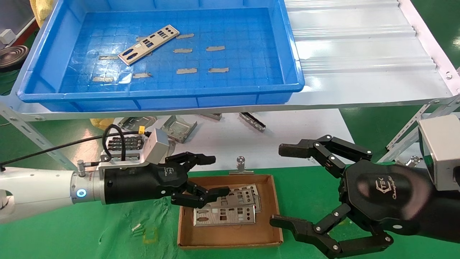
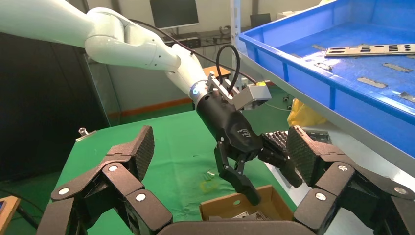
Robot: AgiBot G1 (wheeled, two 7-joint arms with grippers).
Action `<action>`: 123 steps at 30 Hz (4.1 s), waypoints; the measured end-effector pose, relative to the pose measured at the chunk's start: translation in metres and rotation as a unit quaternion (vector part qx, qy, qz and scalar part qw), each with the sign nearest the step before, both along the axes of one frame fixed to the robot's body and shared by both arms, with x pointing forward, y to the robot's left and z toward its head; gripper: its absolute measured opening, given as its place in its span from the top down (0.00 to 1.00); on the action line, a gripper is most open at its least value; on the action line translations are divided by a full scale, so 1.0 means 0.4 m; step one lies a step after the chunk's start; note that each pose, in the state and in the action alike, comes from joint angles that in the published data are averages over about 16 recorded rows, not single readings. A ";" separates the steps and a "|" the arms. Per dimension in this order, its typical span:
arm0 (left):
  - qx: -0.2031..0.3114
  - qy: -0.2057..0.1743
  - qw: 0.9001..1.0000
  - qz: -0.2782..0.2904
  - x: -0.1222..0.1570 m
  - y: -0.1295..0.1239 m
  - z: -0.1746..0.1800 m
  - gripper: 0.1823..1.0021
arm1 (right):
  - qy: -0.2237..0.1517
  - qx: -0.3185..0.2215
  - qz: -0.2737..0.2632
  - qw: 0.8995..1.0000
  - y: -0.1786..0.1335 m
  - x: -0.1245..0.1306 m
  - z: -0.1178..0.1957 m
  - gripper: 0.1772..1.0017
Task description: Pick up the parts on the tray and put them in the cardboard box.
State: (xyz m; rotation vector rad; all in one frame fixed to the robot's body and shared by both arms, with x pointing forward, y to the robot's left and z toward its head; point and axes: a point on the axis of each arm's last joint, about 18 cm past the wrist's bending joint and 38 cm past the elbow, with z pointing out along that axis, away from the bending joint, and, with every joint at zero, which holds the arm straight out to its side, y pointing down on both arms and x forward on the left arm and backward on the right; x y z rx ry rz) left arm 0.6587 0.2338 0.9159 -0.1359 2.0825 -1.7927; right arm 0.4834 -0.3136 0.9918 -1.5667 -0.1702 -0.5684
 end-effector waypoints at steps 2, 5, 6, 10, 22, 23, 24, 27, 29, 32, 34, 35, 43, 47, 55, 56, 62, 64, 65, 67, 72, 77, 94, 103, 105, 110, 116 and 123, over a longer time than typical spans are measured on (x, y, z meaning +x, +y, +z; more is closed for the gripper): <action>-0.001 -0.002 1.000 0.000 -0.001 0.002 0.001 0.04 | 0.000 0.000 0.000 1.000 0.000 0.000 0.000 0.00; -0.003 -0.006 1.000 -0.001 -0.003 0.005 0.004 0.02 | 0.000 0.000 0.000 1.000 0.000 0.000 0.000 0.00; -0.004 -0.007 1.000 -0.002 -0.005 0.007 0.005 0.01 | 0.000 0.000 0.000 1.000 0.000 0.000 0.000 0.00; -0.011 -0.015 1.000 -0.003 -0.012 0.018 0.013 0.00 | 0.000 0.000 0.000 1.000 0.000 0.000 0.000 0.00; -0.039 -0.045 0.998 -0.012 -0.064 0.072 0.055 0.00 | 0.000 0.000 0.000 1.000 0.000 0.000 0.000 0.00; -0.040 -0.048 0.998 -0.012 -0.070 0.077 0.058 0.00 | 0.000 0.000 0.000 1.000 0.000 0.000 0.000 0.00; -0.042 -0.050 0.998 -0.013 -0.076 0.081 0.062 0.00 | 0.000 0.000 0.000 1.000 0.000 0.000 0.000 0.00; -0.046 -0.059 0.997 -0.016 -0.095 0.095 0.074 0.00 | 0.000 0.000 0.000 1.000 0.000 0.000 0.000 0.00; -0.049 -0.064 0.997 -0.018 -0.108 0.103 0.081 0.00 | 0.000 0.000 0.000 1.000 0.000 0.000 0.000 0.00; -0.051 -0.072 0.996 -0.021 -0.129 0.115 0.093 0.00 | 0.000 0.000 0.000 1.000 0.000 0.000 0.000 0.00; -0.052 -0.077 0.995 -0.023 -0.145 0.123 0.101 0.00 | 0.000 0.000 0.000 1.000 0.000 0.000 0.000 0.00; -0.053 -0.080 0.995 -0.024 -0.152 0.126 0.104 0.00 | 0.000 0.000 0.000 1.000 0.000 0.000 0.000 0.00; -0.052 -0.100 0.993 -0.035 -0.221 0.151 0.134 0.00 | 0.000 0.000 0.000 1.000 0.000 0.000 0.000 0.00; -0.048 -0.110 0.992 -0.042 -0.259 0.160 0.147 0.00 | 0.000 0.000 0.000 1.000 0.000 0.000 0.000 0.00; -0.035 -0.126 0.990 -0.057 -0.342 0.170 0.170 0.00 | 0.000 0.000 0.000 1.000 0.000 0.000 0.000 0.00; -0.033 -0.128 0.989 -0.059 -0.353 0.170 0.173 0.00 | 0.000 0.000 0.000 1.000 0.000 0.000 0.000 0.00; -0.019 -0.137 0.988 -0.072 -0.415 0.169 0.185 0.00 | 0.000 0.000 0.000 1.000 0.000 0.000 0.000 0.00; -0.014 -0.139 0.987 -0.076 -0.433 0.168 0.187 0.00 | 0.000 0.000 0.000 1.000 0.000 0.000 0.000 0.00; -0.012 -0.140 0.987 -0.078 -0.441 0.167 0.188 0.00 | 0.000 0.000 0.000 1.000 0.000 0.000 0.000 0.00; -0.008 -0.142 0.986 -0.081 -0.454 0.166 0.190 0.00 | 0.000 0.000 0.000 1.000 0.000 0.000 0.000 0.00; -0.003 -0.144 0.986 -0.086 -0.473 0.163 0.192 0.00 | 0.000 0.000 0.000 1.000 0.000 0.000 0.000 0.00; -0.003 -0.145 0.986 -0.086 -0.475 0.163 0.193 0.00 | 0.000 0.000 0.000 1.000 0.000 0.000 0.000 0.00; -0.007 -0.142 0.986 -0.082 -0.460 0.165 0.191 0.00 | 0.000 0.000 0.000 1.000 0.000 0.000 0.000 0.00; -0.007 -0.141 0.987 -0.081 -0.458 0.166 0.191 0.00 | 0.000 0.000 0.000 1.000 0.000 0.000 0.000 0.00; -0.007 -0.141 0.987 -0.081 -0.458 0.166 0.190 0.00 | 0.000 0.000 0.000 1.000 0.000 0.000 0.000 0.00; -0.008 -0.141 0.987 -0.081 -0.457 0.166 0.190 0.00 | 0.000 0.000 0.000 1.000 0.000 0.000 0.000 0.00; -0.008 -0.141 0.987 -0.081 -0.457 0.166 0.190 0.00 | 0.000 0.000 0.000 1.000 0.000 0.000 0.000 0.00; -0.008 -0.141 0.987 -0.081 -0.456 0.166 0.190 0.00 | 0.000 0.000 0.000 1.000 0.000 0.000 0.000 0.00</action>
